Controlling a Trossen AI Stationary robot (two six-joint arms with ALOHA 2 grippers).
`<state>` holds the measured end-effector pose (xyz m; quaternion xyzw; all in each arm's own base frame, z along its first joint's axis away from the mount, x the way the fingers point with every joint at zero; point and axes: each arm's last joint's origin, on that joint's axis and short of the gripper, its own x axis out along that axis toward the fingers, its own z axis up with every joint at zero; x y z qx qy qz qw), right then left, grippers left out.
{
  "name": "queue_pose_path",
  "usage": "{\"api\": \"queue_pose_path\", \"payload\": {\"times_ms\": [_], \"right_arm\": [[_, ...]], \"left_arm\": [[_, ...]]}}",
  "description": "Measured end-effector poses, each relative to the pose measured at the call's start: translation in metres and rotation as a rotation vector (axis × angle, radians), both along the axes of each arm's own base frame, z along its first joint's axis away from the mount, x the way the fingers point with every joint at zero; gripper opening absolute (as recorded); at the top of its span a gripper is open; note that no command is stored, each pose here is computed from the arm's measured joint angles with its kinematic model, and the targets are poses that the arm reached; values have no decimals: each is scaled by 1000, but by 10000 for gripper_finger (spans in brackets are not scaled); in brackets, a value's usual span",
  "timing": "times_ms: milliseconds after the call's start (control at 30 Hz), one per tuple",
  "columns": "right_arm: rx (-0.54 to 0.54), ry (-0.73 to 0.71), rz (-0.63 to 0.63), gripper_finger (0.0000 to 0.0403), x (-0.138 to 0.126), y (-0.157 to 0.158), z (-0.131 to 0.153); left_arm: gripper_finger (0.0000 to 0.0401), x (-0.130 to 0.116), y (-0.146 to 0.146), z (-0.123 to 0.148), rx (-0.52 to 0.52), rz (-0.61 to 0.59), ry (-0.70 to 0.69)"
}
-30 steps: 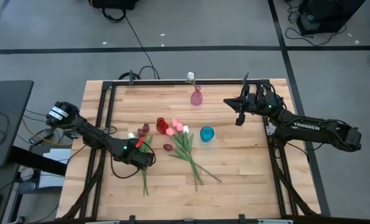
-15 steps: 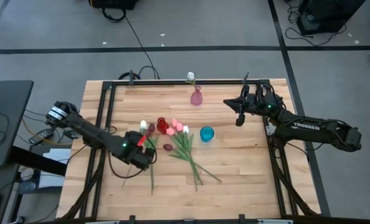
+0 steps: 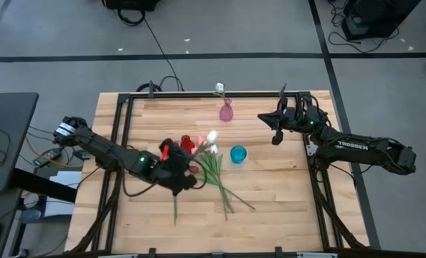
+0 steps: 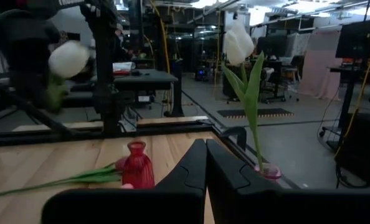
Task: Sort flowers into vase by color
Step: Put the white tulip into the pink vase
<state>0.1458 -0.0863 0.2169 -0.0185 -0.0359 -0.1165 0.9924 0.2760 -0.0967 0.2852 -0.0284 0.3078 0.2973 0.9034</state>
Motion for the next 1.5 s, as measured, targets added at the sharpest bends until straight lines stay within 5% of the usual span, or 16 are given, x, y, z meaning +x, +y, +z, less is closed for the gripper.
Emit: {"api": "queue_pose_path", "payload": {"times_ms": [167,467,667,867,967,1100,1500], "right_arm": [[-15,-27,-53,13,-1,-1,3],[0,22,-102,13,-5,-8,-2],[2,34,-185,13,-20,-27,-3],[30,41,-200,13,-30,-36,-5],[24,28,-205,13,-32,-38,-3],[3,4,-214,13,-33,-39,0],[4,-27,-151,13,-35,-39,3]], "left_arm": [[7,15,33,5,174,-12,69],[7,49,112,6,97,-166,-63],[7,42,173,-13,4,-347,-114],[7,43,192,-1,96,-563,-477],[7,44,195,4,36,-599,-582],[7,45,193,5,-61,-589,-620],[8,24,222,25,-13,-582,-714]]}}
